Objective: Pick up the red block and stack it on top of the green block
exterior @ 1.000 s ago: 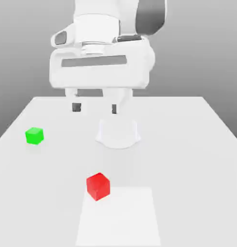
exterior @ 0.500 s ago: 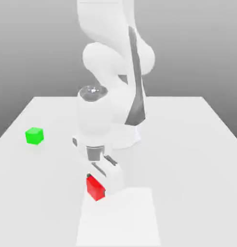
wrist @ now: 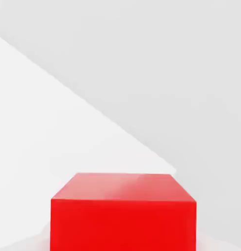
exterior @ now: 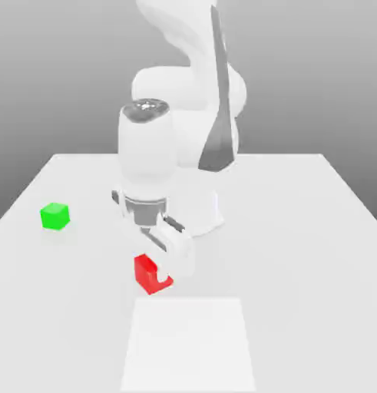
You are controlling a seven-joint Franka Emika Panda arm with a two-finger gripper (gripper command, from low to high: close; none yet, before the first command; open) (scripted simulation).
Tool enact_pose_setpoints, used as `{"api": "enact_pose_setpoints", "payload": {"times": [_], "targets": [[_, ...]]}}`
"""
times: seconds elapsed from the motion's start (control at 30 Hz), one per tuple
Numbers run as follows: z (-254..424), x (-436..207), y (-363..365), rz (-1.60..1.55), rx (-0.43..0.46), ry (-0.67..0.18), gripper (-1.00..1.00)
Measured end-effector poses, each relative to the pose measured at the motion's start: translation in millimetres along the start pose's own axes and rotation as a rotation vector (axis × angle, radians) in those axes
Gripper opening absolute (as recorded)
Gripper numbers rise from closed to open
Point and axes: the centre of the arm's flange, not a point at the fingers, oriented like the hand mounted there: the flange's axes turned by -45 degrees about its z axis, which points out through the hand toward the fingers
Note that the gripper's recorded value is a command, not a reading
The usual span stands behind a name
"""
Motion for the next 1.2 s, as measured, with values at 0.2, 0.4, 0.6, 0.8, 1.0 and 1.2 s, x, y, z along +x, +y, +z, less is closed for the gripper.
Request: {"api": "enact_pose_setpoints", "payload": {"times": [0.2,0.4,0.6,0.8,1.0,1.2], "targets": [[-15,63,112,0.178,-0.003,0.009,-1.0],[-26,77,243,0.36,-0.006,0.007,-1.0],[-30,38,369,0.54,-0.003,-0.004,-1.0],[-15,30,382,0.564,0.029,-0.013,-1.0],[2,31,379,0.563,0.05,-0.023,-1.0],[18,30,378,0.563,0.053,-0.03,-1.0]]}}
